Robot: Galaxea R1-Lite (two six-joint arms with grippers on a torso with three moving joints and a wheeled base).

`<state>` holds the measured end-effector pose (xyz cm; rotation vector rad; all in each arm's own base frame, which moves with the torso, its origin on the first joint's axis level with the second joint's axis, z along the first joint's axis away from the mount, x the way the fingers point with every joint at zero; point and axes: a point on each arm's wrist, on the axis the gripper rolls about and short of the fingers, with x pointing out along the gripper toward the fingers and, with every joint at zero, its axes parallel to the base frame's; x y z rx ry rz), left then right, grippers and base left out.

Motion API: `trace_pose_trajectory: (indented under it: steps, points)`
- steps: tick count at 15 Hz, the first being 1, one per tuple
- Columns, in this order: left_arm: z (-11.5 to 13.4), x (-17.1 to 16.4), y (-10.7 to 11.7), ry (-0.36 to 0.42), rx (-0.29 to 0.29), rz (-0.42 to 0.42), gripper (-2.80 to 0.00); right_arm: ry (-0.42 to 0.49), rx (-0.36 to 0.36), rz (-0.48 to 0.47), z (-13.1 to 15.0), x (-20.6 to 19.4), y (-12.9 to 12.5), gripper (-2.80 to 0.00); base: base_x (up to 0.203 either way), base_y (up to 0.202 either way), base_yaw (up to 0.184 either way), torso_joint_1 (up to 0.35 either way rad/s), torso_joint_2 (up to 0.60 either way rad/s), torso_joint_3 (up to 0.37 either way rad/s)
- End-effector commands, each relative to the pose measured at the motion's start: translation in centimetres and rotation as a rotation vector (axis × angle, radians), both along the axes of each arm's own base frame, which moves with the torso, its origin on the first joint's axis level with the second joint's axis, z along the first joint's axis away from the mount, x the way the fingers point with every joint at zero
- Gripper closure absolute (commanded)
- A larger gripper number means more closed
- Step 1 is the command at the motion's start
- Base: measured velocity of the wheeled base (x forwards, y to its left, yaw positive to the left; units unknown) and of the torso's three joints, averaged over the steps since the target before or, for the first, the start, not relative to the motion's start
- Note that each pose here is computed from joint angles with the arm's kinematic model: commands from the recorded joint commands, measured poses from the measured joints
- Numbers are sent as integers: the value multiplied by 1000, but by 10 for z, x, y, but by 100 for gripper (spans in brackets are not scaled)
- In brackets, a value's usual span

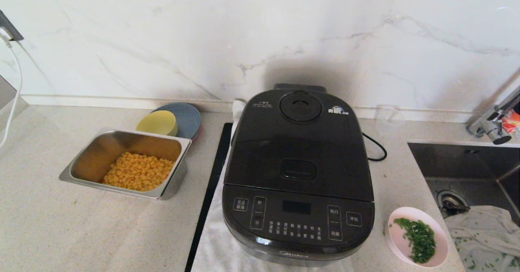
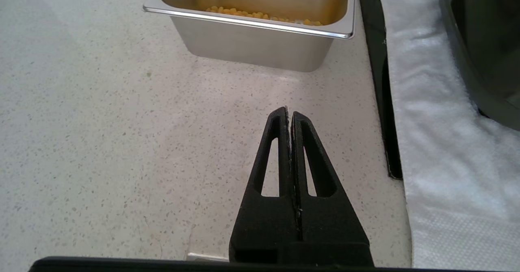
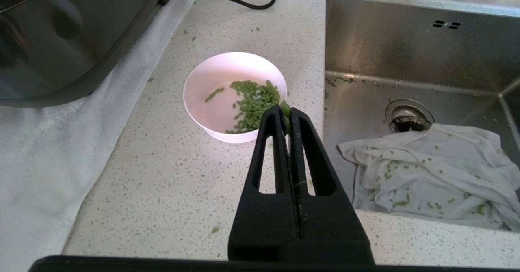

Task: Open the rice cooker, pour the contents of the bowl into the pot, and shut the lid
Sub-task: Open the rice cooker

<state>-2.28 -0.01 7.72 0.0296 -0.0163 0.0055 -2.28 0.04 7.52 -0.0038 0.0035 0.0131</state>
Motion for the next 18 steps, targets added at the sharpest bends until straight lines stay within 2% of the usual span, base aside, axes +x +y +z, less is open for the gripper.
trace_pose_trajectory:
  steps: [1,3,5,6,9,11,13,15,18]
  points:
    - [-2,1,0,7,-7,5,0,0,-1,1,0,0,0,0,0,0,0,0,0,0]
    - [13,-4,0,-42,-2,6,0,0,-1,1,0,0,0,0,0,0,0,0,0,0]
    - [56,-14,0,-125,-9,-2,0,0,-1,1,0,0,0,0,0,0,0,0,0,0]
    - [79,-13,0,-125,-17,-12,0,0,-1,1,0,0,0,0,0,0,0,0,0,0]
    - [143,17,-2,-46,-95,-89,0,0,-1,1,0,0,0,0,0,0,0,0,0,0]
    - [197,53,-3,-12,-174,-170,0,0,-1,1,0,0,0,0,0,0,0,0,0,0]
    - [239,93,-6,24,-228,-270,0,0,-1,1,0,0,0,0,0,0,0,0,0,0]
    - [260,130,-15,103,-279,-410,0,0,-1,1,0,0,0,0,0,0,0,0,0,0]
    - [267,172,-51,250,-386,-645,0,0,-1,1,0,0,0,0,0,0,0,0,0,0]
